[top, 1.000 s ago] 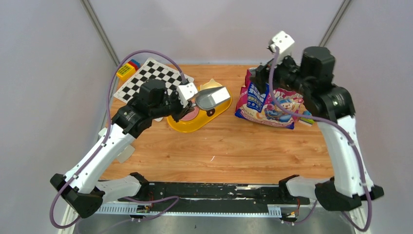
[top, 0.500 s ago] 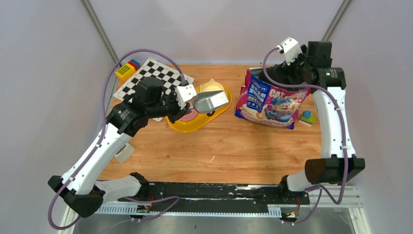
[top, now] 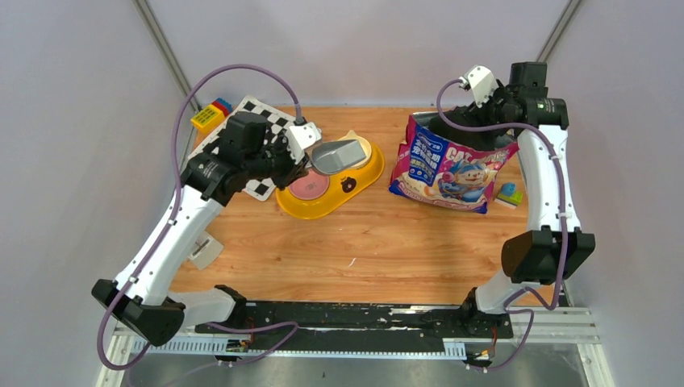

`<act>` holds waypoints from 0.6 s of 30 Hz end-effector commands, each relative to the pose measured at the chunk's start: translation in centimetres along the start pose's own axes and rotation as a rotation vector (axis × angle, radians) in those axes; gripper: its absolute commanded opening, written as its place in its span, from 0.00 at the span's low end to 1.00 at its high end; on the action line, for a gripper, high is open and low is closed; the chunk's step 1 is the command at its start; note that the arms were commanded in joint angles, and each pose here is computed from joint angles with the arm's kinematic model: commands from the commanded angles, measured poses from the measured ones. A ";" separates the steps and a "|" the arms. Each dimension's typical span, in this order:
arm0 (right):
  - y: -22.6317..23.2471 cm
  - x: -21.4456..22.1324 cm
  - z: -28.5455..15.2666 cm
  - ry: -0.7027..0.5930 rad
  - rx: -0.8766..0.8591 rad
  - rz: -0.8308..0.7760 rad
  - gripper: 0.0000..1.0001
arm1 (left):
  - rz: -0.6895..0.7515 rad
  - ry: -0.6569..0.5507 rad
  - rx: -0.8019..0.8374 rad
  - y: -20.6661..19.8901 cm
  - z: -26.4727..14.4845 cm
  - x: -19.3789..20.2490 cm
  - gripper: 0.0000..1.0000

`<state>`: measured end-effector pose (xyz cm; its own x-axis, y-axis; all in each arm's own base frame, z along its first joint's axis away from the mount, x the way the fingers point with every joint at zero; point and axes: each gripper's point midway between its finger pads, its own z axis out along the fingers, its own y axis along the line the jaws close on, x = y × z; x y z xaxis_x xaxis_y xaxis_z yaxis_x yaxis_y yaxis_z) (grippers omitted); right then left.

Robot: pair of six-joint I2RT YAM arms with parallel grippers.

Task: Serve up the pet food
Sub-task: Collect the pet food from the pet food bag.

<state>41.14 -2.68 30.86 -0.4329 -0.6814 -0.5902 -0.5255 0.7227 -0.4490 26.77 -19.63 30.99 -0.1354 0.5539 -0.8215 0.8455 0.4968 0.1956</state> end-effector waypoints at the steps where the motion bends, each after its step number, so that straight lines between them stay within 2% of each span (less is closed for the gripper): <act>1: -0.7 -0.9 0.8 -0.025 -0.010 -0.025 0.60 | 0.006 -0.056 -0.001 0.6 -0.6 -1.6 0.00; 3: -0.8 -1.0 1.3 -0.022 -0.016 -0.017 0.57 | 0.007 -0.063 0.005 0.6 -0.6 -1.9 0.00; 5: -0.9 -1.3 1.8 -0.030 -0.023 -0.001 0.37 | 0.002 -0.067 0.020 0.5 -0.3 -2.1 0.00; 7: -1.0 -1.9 1.9 -0.048 -0.029 0.026 0.04 | -0.001 -0.076 0.035 0.4 0.0 -2.3 0.00; 8: -1.1 -2.2 1.9 -0.054 -0.026 0.041 0.00 | -0.005 -0.080 0.047 0.3 0.2 -2.5 0.00; 12: -3.8 -3.8 1.4 -0.094 0.098 0.188 0.00 | -0.013 -0.102 0.051 0.5 0.2 -3.5 0.00; 18: -9.2 -7.5 -3.1 -0.276 0.384 0.410 0.00 | -0.046 -0.129 0.004 1.1 0.0 -3.9 0.00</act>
<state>44.39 -2.93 29.28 -0.5789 -0.4798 -0.6593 -0.3752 0.8746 -0.3070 27.72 -20.83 31.03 -0.1686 0.5220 -0.8361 0.8651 0.4850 0.1283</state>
